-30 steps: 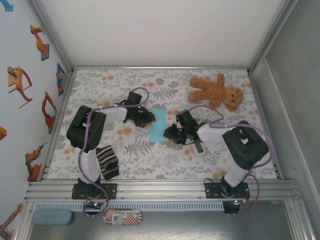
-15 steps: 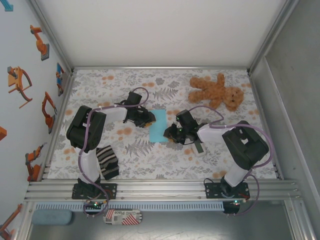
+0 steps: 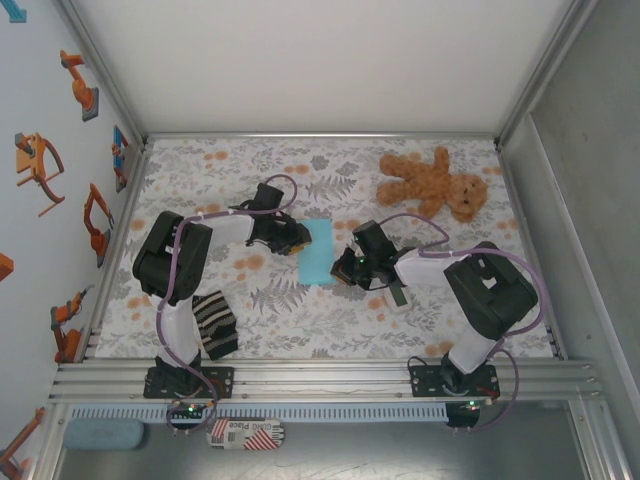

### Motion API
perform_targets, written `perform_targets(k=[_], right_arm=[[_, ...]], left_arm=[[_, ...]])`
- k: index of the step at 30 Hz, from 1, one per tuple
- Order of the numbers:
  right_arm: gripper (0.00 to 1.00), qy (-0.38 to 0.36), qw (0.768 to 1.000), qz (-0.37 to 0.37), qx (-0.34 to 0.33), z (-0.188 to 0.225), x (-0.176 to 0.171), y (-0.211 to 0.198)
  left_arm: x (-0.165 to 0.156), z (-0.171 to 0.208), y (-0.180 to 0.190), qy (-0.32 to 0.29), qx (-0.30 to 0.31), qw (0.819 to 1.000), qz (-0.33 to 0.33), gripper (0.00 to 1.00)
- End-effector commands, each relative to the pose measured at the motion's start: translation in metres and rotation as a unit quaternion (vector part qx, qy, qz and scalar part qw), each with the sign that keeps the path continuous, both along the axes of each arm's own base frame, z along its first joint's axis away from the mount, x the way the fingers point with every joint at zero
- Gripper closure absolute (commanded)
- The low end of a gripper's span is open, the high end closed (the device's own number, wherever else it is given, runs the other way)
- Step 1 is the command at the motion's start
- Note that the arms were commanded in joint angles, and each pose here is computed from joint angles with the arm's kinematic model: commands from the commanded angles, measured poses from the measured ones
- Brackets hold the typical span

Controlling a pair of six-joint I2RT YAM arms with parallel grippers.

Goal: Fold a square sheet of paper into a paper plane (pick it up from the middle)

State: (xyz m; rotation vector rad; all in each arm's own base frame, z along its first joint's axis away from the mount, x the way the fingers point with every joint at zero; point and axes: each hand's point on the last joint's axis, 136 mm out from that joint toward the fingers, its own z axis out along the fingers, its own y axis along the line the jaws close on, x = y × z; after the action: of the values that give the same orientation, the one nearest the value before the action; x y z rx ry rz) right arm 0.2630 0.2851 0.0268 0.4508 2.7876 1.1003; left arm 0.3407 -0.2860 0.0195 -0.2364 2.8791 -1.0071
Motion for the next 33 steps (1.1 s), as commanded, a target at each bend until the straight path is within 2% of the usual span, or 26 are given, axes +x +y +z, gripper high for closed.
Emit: perform_targets(k=[1,3,6,18,33], right_arm=[[0.96,-0.001,1.0,-0.012,-0.022,-0.002,-0.003,-0.008],[0.98,0.001,1.0,-0.015,-0.028,-0.003,-0.004,-0.011],[1.0,0.004,0.999,-0.016,-0.033,-0.005,-0.006,-0.014],[1.0,-0.019,1.0,-0.002,-0.023,0.011,-0.004,-0.01],[1.0,-0.076,0.996,0.041,0.035,0.034,0.026,0.039]], left_arm=[[-0.008,0.001,0.001,0.013,-0.007,1.0,-0.001,0.68],[0.002,0.025,-0.008,-0.02,-0.038,0.999,-0.002,0.66],[0.01,0.043,-0.01,-0.053,-0.043,0.998,-0.003,0.65],[0.002,-0.003,-0.007,-0.003,-0.006,1.0,-0.02,0.71],[-0.01,-0.023,0.003,0.022,0.022,0.999,-0.021,0.72]])
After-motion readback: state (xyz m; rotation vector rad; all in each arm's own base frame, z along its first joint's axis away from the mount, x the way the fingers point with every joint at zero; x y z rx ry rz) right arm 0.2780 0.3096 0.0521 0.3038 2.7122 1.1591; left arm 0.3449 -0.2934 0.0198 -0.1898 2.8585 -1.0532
